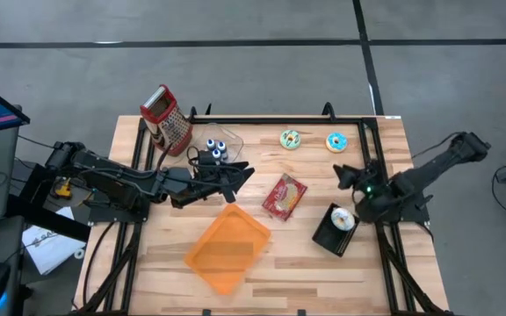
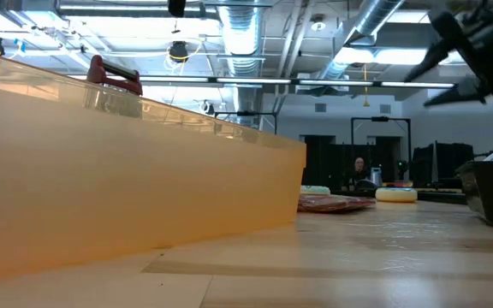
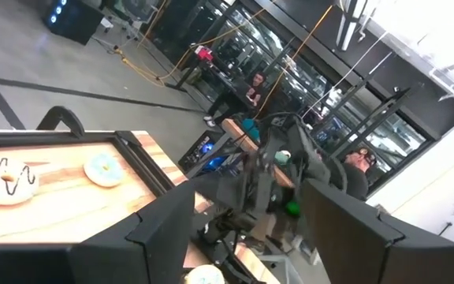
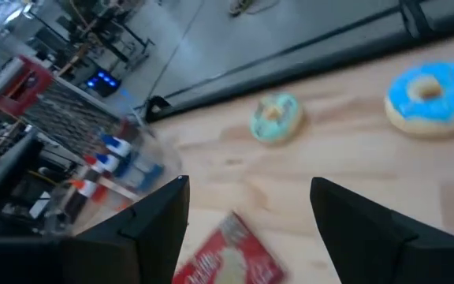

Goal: Pick & Place Food Item
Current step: Put the light blue donut into the black basket

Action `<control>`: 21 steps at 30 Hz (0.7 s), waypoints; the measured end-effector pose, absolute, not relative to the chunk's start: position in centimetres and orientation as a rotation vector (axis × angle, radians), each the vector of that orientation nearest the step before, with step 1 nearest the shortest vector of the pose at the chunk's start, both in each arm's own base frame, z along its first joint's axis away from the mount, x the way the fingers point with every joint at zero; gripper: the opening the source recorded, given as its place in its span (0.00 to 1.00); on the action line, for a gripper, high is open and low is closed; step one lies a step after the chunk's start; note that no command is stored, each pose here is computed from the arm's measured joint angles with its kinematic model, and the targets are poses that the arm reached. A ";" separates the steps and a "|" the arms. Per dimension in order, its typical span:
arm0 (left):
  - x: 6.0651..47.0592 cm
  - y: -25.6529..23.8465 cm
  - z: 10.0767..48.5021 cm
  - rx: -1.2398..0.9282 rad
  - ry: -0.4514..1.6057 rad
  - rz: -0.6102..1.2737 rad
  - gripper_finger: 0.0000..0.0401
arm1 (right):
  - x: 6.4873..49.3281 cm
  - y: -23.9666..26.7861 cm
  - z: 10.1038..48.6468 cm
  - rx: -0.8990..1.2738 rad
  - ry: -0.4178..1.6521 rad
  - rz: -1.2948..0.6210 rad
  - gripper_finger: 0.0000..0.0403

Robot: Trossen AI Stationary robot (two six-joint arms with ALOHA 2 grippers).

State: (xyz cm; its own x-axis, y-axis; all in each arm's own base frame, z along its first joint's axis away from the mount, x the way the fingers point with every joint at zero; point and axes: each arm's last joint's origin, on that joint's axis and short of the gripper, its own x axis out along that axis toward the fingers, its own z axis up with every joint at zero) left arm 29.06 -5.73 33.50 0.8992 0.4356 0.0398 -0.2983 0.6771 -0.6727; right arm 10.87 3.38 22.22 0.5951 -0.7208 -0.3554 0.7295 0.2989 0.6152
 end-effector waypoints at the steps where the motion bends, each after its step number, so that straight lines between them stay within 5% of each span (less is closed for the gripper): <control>1: 29.1 -5.7 33.5 -0.706 -0.201 0.416 0.58 | 10.8 3.1 23.0 0.812 0.007 -0.958 0.63; 13: 29.1 -5.6 33.4 -0.588 -0.171 0.430 0.58 | 8.7 -0.8 35.2 0.563 0.032 -0.803 0.63; 21: 28.9 -5.6 33.6 -0.514 -0.154 0.436 0.58 | 9.1 -3.1 40.1 0.461 0.385 -0.883 0.57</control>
State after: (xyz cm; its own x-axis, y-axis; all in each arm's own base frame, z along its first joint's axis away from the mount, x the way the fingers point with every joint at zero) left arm 28.90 -5.58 33.59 0.8976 0.4396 0.0340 -0.3637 0.7819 -0.5063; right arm 9.08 -3.06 40.08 0.5788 -0.6438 -0.5005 0.8048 0.5497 0.2238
